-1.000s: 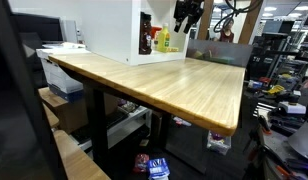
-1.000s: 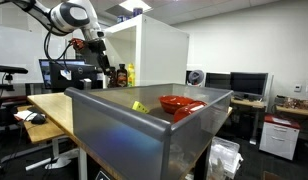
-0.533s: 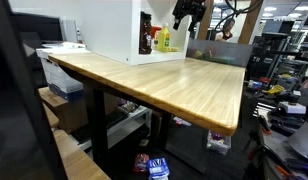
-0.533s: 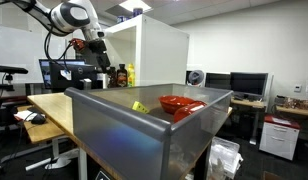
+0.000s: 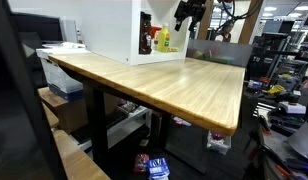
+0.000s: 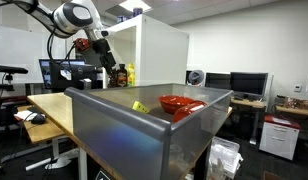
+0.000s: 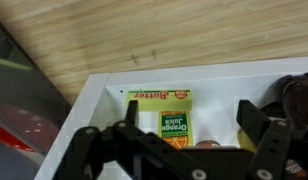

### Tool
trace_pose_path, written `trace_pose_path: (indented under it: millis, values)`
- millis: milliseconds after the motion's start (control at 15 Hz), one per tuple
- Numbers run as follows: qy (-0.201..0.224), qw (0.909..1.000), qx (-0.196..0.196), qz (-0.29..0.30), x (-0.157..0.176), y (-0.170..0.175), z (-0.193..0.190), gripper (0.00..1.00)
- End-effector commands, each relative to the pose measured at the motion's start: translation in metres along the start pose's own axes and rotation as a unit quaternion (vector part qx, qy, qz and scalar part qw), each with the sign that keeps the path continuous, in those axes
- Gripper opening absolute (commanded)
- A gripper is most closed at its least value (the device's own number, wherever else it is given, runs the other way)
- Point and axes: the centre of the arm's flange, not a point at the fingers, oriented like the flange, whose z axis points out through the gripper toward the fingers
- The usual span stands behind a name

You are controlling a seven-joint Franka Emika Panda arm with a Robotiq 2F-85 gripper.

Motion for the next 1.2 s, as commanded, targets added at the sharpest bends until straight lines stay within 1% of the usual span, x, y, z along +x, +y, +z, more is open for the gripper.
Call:
trace_pose_path:
  millis: [0,533,1000,1133]
  values:
    - [0.024,0.9992,-0.008,-0.029,0.004,0.012,0.013,1.00]
    - [0.051,0.9972,-0.007,-0.055,0.014,0.025,0.040,1.00]
    - [0.043,0.9950,-0.004,-0.090,0.017,0.034,0.064,1.00]
    - [0.054,0.9939,-0.005,-0.095,0.017,0.032,0.069,1.00]
